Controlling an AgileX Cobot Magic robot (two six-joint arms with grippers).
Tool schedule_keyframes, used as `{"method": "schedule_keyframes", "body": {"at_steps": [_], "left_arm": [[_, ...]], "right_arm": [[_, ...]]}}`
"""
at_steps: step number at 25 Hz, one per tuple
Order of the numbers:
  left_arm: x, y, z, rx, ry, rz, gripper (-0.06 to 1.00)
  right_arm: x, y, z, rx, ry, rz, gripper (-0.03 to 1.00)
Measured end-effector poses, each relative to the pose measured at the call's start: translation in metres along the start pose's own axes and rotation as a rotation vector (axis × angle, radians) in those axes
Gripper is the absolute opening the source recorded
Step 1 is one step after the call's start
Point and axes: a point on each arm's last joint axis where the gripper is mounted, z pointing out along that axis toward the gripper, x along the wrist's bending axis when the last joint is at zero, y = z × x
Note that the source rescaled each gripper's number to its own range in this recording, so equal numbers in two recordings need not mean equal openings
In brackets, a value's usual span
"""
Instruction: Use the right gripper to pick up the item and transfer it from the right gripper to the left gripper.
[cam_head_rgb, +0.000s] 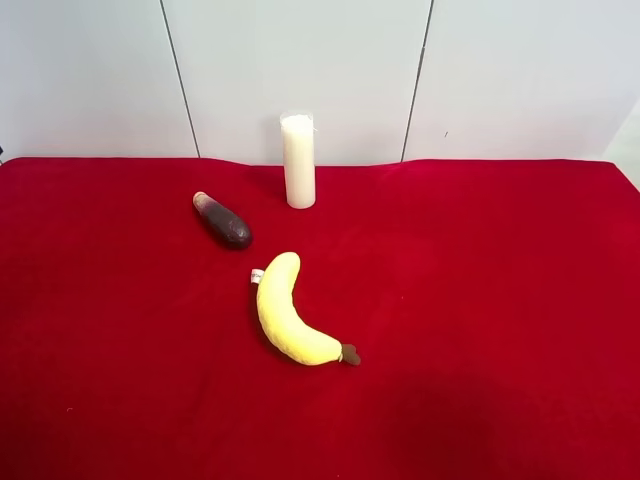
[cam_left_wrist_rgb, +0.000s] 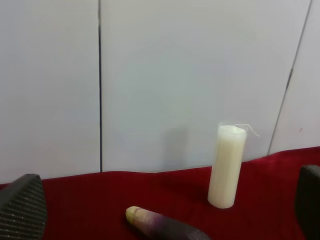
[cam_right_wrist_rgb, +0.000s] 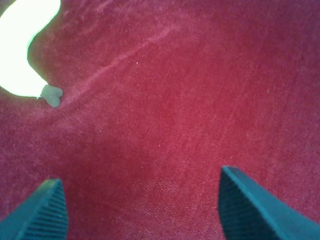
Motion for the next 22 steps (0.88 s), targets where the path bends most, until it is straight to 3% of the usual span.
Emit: {"method": "schedule_keyframes", "body": {"at_steps": [17,19,22], "left_arm": [[-0.001,0.000,0.000,-0.001,-0.014,0.001,1.00],[0.002,0.000,0.000,0.005,0.020,0.058,1.00],[0.014,0.000,-0.001,0.020,0.154,0.255,1.00]], "right_arm": [[0.000,0.000,0.000,0.000,0.000,0.000,0.33],[0.000,0.000,0.000,0.000,0.000,0.000,0.33],[0.000,0.000,0.000,0.000,0.000,0.000,0.33]]}}
